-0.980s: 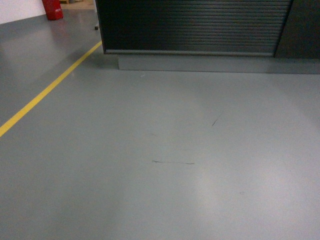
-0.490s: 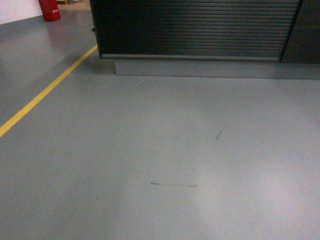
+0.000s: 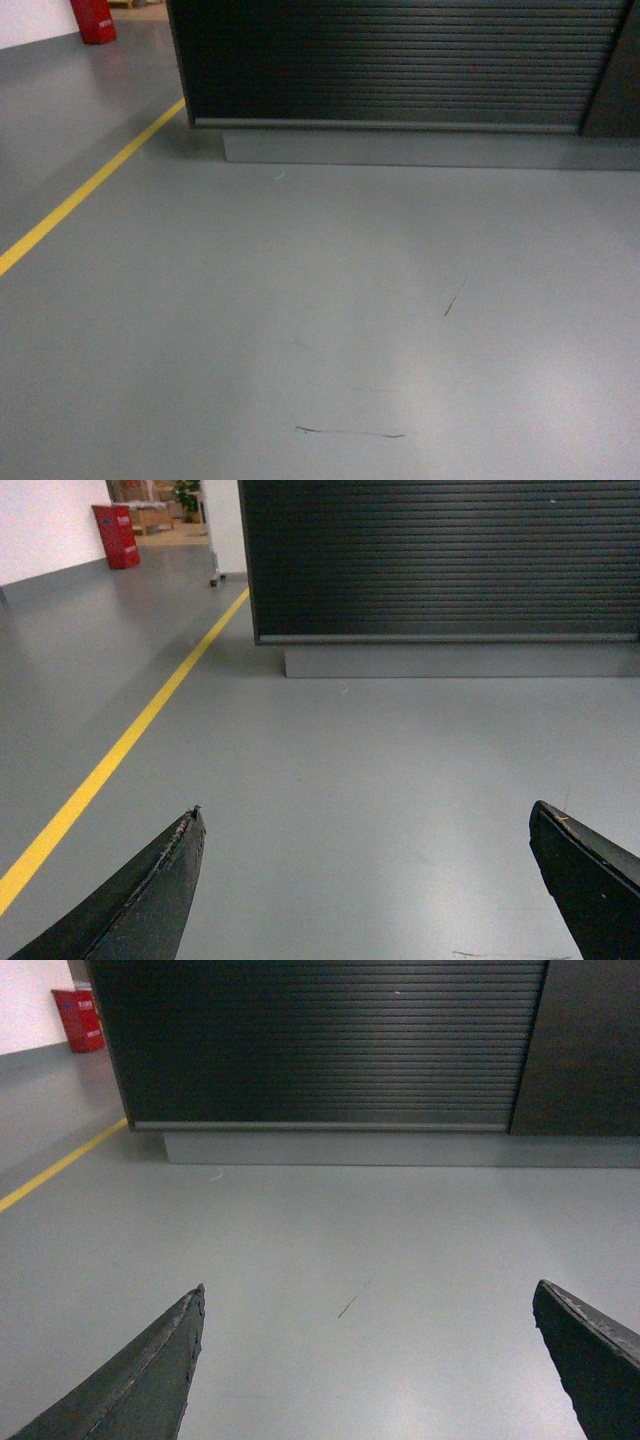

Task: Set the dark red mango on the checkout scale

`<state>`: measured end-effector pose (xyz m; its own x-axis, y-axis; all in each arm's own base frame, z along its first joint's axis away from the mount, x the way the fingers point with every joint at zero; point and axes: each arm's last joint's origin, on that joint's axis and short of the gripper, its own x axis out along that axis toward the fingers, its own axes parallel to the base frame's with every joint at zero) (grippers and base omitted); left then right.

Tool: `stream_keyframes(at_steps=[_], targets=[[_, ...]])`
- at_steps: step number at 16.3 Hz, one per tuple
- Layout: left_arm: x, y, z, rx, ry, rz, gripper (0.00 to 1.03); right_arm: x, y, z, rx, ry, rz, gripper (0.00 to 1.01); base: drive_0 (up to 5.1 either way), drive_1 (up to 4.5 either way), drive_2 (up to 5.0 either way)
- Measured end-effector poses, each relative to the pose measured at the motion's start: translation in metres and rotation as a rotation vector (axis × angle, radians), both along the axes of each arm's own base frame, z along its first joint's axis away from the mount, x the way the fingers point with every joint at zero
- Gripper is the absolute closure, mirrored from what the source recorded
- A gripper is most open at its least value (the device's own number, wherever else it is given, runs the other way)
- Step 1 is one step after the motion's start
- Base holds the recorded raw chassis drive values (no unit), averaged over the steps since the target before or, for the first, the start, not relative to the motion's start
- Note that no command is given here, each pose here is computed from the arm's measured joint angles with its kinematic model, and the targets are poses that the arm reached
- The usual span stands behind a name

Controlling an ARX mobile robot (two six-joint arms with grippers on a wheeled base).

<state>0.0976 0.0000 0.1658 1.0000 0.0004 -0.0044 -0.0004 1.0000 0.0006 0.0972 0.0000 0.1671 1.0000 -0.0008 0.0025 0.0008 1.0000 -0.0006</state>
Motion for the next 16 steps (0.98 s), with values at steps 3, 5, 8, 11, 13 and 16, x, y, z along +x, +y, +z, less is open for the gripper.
stream_keyframes(at_steps=[3, 5, 8, 11, 13, 16], targets=[[0.0000, 0.0000, 0.0002, 0.000, -0.002, 0.001, 0.05, 0.0000, 0.0000, 0.0001, 0.000, -0.001, 0.000, 0.03, 0.0, 4.09, -4.1], [0.0000, 0.0000, 0.0000, 0.000, 0.000, 0.000, 0.05, 0.0000, 0.0000, -0.0002, 0.000, 0.002, 0.000, 0.03, 0.0, 4.11, -4.1], [0.0000, 0.0000, 0.0000, 0.000, 0.000, -0.001, 0.05, 0.0000, 0.0000, 0.0000, 0.000, 0.000, 0.000, 0.03, 0.1, 4.18, -4.0], [0.0000, 0.0000, 0.0002, 0.000, -0.002, 0.000, 0.05, 0.0000, 0.0000, 0.0005, 0.000, -0.005, 0.000, 0.03, 0.0, 4.14, -4.1], [0.0000, 0.0000, 0.0002, 0.000, -0.002, 0.000, 0.05, 0.0000, 0.0000, 0.0003, 0.000, -0.003, 0.000, 0.03, 0.0, 4.13, -4.1], [0.0000, 0.0000, 0.0002, 0.000, -0.002, 0.000, 0.05, 0.0000, 0.0000, -0.0001, 0.000, 0.001, 0.000, 0.03, 0.1, 4.21, -4.0]])
